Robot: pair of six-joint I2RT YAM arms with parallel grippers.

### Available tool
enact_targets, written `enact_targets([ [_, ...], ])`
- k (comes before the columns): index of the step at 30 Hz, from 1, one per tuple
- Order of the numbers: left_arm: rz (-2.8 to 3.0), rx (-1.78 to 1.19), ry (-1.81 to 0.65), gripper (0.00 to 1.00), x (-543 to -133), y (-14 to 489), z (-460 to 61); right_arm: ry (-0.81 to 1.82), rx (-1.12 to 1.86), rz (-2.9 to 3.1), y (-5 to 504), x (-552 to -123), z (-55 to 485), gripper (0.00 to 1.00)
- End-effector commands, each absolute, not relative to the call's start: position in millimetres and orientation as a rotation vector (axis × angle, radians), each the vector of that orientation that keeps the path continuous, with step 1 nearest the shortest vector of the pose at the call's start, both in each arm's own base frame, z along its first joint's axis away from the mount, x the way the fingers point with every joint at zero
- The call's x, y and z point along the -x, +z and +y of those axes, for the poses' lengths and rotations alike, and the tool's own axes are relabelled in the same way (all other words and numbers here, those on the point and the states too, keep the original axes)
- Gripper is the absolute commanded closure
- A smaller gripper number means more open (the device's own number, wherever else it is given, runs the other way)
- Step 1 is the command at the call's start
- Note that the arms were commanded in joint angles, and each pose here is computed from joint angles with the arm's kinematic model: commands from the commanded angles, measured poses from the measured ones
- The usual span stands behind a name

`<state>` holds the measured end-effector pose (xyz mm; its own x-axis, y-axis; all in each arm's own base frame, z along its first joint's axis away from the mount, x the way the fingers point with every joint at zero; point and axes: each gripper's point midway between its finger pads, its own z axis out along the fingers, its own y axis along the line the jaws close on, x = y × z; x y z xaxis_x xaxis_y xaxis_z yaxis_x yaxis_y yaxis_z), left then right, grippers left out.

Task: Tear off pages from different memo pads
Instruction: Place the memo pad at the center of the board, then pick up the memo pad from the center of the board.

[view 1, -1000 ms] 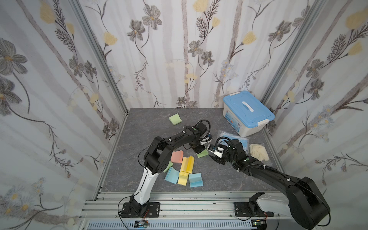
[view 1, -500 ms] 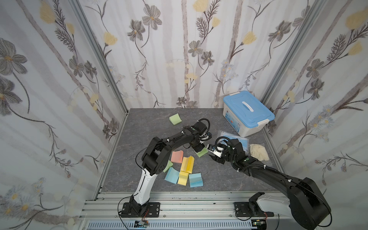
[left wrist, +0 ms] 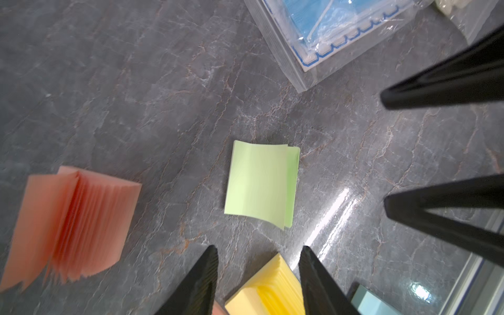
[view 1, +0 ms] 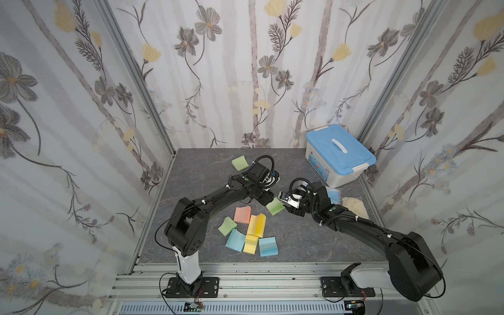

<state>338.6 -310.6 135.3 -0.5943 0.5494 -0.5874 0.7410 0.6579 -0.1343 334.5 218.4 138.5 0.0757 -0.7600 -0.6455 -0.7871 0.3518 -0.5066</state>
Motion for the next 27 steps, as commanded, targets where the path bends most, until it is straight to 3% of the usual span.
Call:
enact_targets([
  [1,2.291,-0.720,-0.593,0.47,-355.6,167.5,-300.1,-0.039,1.536,1.628,129.3,-340.5,219.3,0.37],
  [9,2.252,-0.294,-0.580,0.46,-345.5,168.0,-241.7,-0.152,1.763,1.591,104.6,-353.2,227.9,0.41],
  [27,2.205,-0.270,-0.541,0.44,-329.8,166.4,-221.2,-0.245,1.908,1.611,78.5,-367.2,242.8,0.42],
])
